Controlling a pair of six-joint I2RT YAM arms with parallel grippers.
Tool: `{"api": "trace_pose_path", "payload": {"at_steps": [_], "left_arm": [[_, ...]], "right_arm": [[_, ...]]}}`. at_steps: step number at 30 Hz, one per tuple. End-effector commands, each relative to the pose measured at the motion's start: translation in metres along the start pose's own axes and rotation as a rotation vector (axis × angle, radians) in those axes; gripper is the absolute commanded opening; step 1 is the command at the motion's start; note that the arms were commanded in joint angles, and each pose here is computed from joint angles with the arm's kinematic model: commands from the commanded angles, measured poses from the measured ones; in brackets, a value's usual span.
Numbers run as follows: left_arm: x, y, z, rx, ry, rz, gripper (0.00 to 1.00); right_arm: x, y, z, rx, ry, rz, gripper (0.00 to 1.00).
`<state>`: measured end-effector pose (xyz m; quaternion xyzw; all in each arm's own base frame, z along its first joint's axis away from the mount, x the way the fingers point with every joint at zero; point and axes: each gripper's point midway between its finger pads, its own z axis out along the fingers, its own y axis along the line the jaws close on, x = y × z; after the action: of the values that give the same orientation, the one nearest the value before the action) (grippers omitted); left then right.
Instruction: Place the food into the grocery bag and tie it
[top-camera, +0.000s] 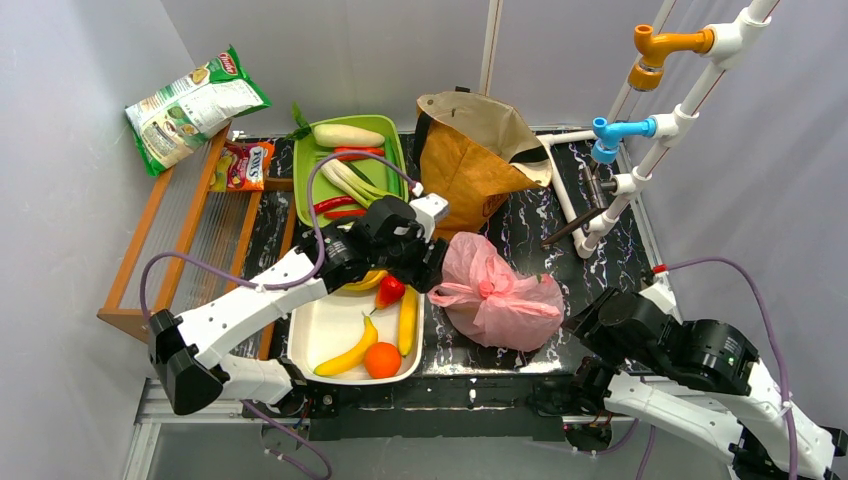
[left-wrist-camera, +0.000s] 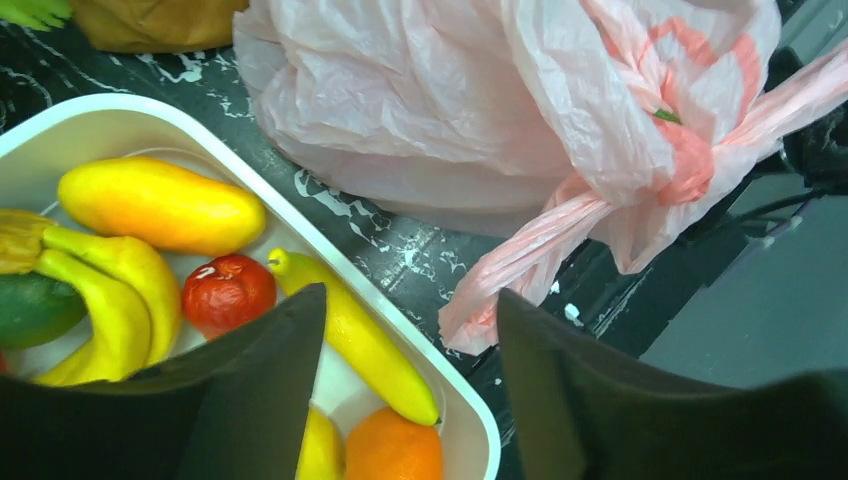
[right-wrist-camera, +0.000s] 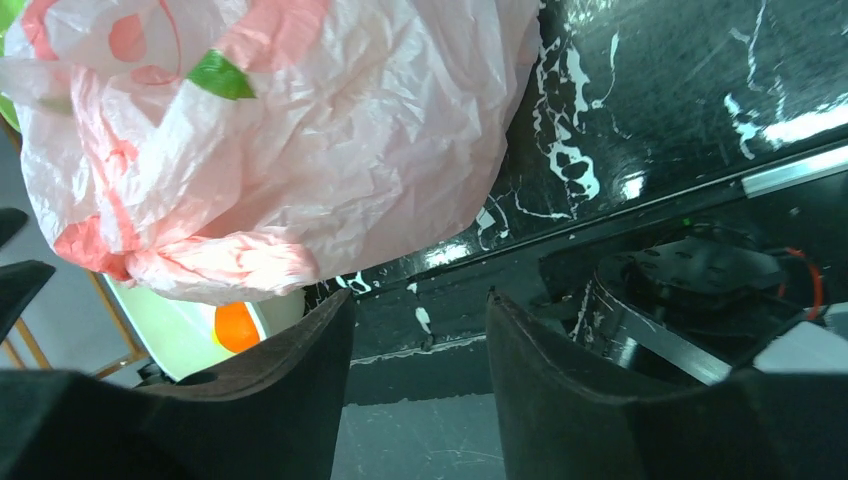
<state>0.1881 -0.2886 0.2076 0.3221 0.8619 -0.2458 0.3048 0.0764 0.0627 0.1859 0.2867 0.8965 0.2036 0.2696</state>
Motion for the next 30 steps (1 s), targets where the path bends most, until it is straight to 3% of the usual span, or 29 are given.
{"api": "trace_pose_path", "payload": {"at_steps": [1,3,6,13,20,22,26,30], "left_arm": [[-0.023,0.009,-0.031,-0.063,-0.058,0.042,0.72],[-0.030,0.013,-0.041,-0.090,-0.078,0.063,0.87],[-0.037,0.019,-0.058,-0.134,-0.098,0.089,0.98],[-0.048,0.048,-0.096,-0.320,-0.158,0.066,0.98],[-0.056,0.073,-0.119,-0.484,-0.244,-0.014,0.98],[-0.064,0.076,-0.127,-0.502,-0.287,-0.044,0.98],[-0.082,0.076,-0.135,-0.515,-0.306,-0.019,0.98],[-0.114,0.065,-0.132,-0.440,-0.339,0.092,0.98]], "right_arm": [[-0.022,0.002,-0.016,0.033,-0.071,-0.075,0.62],[-0.027,0.010,-0.024,0.025,-0.080,-0.090,0.64],[-0.033,0.022,-0.033,0.007,-0.089,-0.106,0.67],[-0.046,0.057,-0.050,-0.045,-0.113,-0.100,0.72],[-0.044,0.129,-0.052,-0.096,-0.084,-0.221,0.72],[-0.042,0.156,-0.049,-0.097,-0.070,-0.276,0.74],[-0.047,0.211,-0.041,-0.113,-0.100,-0.328,0.86],[-0.055,0.273,-0.029,-0.293,-0.141,-0.409,0.86]]}}
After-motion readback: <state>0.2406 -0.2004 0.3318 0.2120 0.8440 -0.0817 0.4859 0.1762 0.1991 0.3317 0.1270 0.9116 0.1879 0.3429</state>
